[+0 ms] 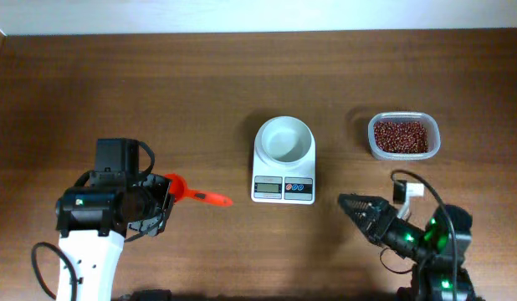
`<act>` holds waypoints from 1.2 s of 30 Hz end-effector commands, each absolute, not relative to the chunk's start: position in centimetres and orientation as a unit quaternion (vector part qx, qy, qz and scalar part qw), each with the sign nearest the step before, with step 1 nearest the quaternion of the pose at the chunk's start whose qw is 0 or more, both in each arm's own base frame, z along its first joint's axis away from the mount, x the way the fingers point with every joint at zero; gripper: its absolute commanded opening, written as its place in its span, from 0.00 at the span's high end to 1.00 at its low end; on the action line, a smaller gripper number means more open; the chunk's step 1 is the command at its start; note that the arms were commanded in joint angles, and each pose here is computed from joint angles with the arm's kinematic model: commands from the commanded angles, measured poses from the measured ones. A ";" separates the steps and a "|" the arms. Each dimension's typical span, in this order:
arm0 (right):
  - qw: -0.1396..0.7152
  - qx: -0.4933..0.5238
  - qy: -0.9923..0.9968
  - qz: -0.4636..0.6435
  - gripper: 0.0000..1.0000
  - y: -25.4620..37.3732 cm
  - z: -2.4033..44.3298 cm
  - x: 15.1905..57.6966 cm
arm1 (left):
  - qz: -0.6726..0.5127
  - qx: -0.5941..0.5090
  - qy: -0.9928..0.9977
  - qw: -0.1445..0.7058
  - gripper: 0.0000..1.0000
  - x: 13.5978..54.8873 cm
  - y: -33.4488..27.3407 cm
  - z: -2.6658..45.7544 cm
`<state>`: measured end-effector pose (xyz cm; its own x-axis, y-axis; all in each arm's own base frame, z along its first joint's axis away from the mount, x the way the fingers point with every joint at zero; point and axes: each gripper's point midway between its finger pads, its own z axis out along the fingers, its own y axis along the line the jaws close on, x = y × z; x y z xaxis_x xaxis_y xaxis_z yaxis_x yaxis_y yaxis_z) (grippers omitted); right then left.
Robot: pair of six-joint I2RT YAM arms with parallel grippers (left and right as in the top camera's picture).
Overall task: Scoop and weigh 50g on scale
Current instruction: 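Bring the scoop toward center and reach the right gripper to its handle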
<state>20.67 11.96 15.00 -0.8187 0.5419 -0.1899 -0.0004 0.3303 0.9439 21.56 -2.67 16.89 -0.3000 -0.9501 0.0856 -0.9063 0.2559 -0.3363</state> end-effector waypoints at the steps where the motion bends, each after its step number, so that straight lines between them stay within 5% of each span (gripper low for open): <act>1: 0.218 0.073 0.790 0.568 0.01 14.8 16.5 19.6 | -0.180 -0.575 0.797 0.054 1.00 21.6 -3.9 17.1; 7: 0.229 -0.097 0.749 0.613 0.01 20.5 20.3 17.2 | -0.158 -0.558 0.815 0.021 1.00 21.7 -7.2 15.6; 15: 0.245 0.042 0.787 0.565 0.03 22.2 18.2 20.2 | -0.179 -0.527 0.831 -0.001 1.00 23.3 -11.1 14.5; 23: 0.247 0.031 0.769 0.589 0.09 27.3 18.3 20.1 | -0.173 -0.523 0.834 0.012 1.00 23.5 -11.0 14.4; 36: 0.234 0.043 0.762 0.603 0.41 28.0 18.1 20.6 | -0.197 -0.465 0.863 0.022 1.00 23.4 -14.5 14.8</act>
<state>20.64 27.74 17.59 -0.8885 0.3512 -0.2955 -0.2020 0.2788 0.9389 23.35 -13.90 14.76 -0.5597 -0.8148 0.1509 -0.8000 0.4838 -0.3548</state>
